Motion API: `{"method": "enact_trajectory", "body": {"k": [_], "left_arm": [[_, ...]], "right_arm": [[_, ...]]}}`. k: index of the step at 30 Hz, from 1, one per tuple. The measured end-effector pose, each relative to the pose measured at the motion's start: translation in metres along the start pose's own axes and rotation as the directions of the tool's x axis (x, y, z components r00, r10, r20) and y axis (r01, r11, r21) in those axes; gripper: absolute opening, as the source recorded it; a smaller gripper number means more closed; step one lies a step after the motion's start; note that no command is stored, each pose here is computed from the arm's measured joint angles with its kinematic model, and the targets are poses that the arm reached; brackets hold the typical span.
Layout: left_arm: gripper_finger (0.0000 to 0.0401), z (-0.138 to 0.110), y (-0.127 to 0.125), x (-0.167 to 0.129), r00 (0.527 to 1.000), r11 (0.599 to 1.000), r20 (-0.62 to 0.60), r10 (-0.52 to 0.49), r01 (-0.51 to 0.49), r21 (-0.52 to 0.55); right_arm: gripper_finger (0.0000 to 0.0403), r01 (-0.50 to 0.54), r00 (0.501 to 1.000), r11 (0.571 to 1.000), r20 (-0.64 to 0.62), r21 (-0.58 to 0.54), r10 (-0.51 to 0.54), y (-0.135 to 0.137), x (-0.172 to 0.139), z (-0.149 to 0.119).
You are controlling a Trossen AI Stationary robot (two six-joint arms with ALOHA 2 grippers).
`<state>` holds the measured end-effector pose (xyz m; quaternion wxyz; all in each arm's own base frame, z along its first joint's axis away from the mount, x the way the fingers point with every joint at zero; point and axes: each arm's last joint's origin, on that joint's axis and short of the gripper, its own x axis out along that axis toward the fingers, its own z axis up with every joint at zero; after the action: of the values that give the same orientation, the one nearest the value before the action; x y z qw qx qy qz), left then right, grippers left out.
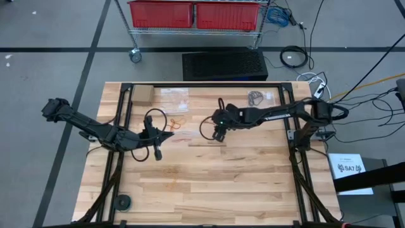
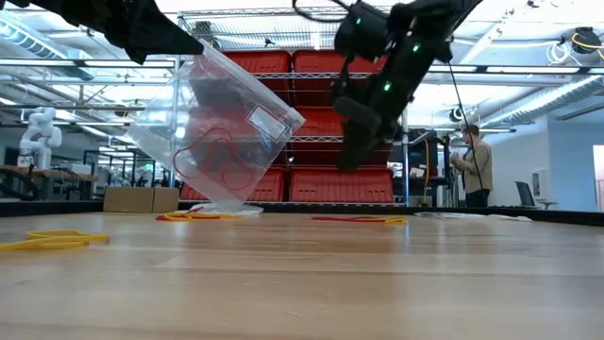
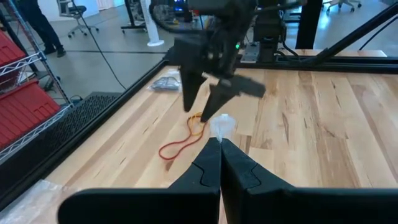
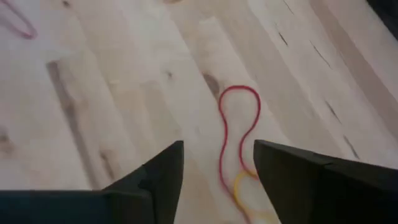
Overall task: Sort rubber bands
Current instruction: Put the right red rubber band into the bottom right transparent zip lock bag
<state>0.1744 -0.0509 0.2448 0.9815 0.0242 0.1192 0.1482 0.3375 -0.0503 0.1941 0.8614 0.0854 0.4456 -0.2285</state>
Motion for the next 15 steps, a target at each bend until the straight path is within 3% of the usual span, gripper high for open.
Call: {"method": "enact_trajectory", "body": {"k": [9, 15], "left_arm": [[0.0, 0.0, -0.001, -0.001, 1.0, 1.0, -0.002, -0.008, 0.008, 0.004], [0.0, 0.0, -0.001, -0.001, 1.0, 1.0, -0.002, -0.007, 0.007, 0.005]], "right_arm": [[0.0218, 0.046, 0.993, 0.999, -0.106, 0.026, -0.043, -0.023, 0.05, -0.01], [0.0231, -0.021, 0.992, 0.999, -0.125, 0.032, 0.025, -0.023, 0.074, -0.015]]}}
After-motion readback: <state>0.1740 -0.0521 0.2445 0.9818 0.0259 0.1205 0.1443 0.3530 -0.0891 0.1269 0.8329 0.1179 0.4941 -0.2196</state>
